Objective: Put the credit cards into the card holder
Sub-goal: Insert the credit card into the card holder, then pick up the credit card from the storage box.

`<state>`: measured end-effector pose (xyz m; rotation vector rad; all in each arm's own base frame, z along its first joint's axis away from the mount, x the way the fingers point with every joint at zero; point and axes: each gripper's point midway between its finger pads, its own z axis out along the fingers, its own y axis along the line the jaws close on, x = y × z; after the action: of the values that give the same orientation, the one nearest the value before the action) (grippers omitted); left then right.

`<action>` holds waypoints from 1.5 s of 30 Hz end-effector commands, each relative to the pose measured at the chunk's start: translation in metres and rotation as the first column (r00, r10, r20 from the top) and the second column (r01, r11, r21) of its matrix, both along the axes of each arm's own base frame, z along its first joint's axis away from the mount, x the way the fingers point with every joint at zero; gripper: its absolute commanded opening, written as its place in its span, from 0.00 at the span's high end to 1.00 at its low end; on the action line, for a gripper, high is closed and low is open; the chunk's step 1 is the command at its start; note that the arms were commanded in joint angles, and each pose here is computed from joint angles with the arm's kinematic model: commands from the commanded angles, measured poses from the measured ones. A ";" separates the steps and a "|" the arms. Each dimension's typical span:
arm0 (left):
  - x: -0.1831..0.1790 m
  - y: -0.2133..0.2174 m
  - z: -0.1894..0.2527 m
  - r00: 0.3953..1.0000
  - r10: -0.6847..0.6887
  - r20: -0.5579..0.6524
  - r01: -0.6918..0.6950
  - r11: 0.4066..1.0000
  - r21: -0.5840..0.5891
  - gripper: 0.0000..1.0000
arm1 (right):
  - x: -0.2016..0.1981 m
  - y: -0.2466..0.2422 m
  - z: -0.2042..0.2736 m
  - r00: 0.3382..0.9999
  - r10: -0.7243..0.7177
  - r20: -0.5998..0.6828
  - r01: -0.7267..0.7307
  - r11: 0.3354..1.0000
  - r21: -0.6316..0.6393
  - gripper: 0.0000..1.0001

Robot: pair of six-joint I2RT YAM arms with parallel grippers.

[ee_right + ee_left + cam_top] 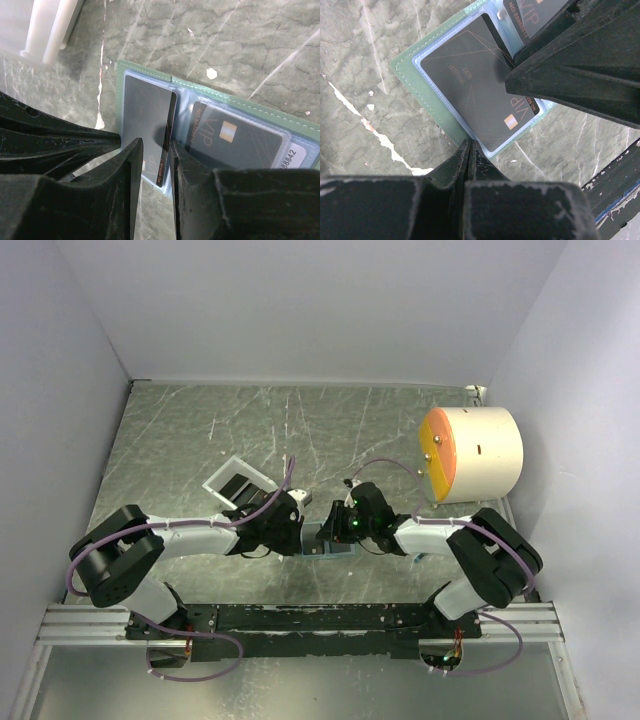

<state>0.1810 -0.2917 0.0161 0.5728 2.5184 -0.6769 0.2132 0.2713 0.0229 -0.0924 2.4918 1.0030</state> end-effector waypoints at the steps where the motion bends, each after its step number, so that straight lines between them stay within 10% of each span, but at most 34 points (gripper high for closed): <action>1: -0.014 0.006 -0.016 0.999 -0.014 -0.045 0.017 0.998 0.061 0.92 | 0.004 0.007 0.006 0.999 0.023 0.031 -0.024 1.000 0.016 0.71; 21: 0.043 0.022 0.103 0.955 0.033 0.295 -0.068 0.992 0.109 0.47 | 0.012 -0.009 0.042 0.989 -0.008 0.151 0.011 1.000 -0.014 0.61; 32: 0.120 0.112 0.145 0.892 0.102 0.441 -0.252 0.921 0.297 0.54 | 0.010 -0.008 0.059 0.980 -0.002 0.198 -0.003 1.000 0.022 0.60; 45: 0.179 0.157 0.108 0.871 -0.007 0.491 -0.221 0.888 0.403 0.36 | 0.012 -0.006 0.077 0.971 0.014 0.237 -0.024 0.999 0.040 0.60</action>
<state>0.3456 -0.1286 0.1366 0.5095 2.2376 0.1187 0.2227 0.2641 0.0890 -0.1808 2.2857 0.9908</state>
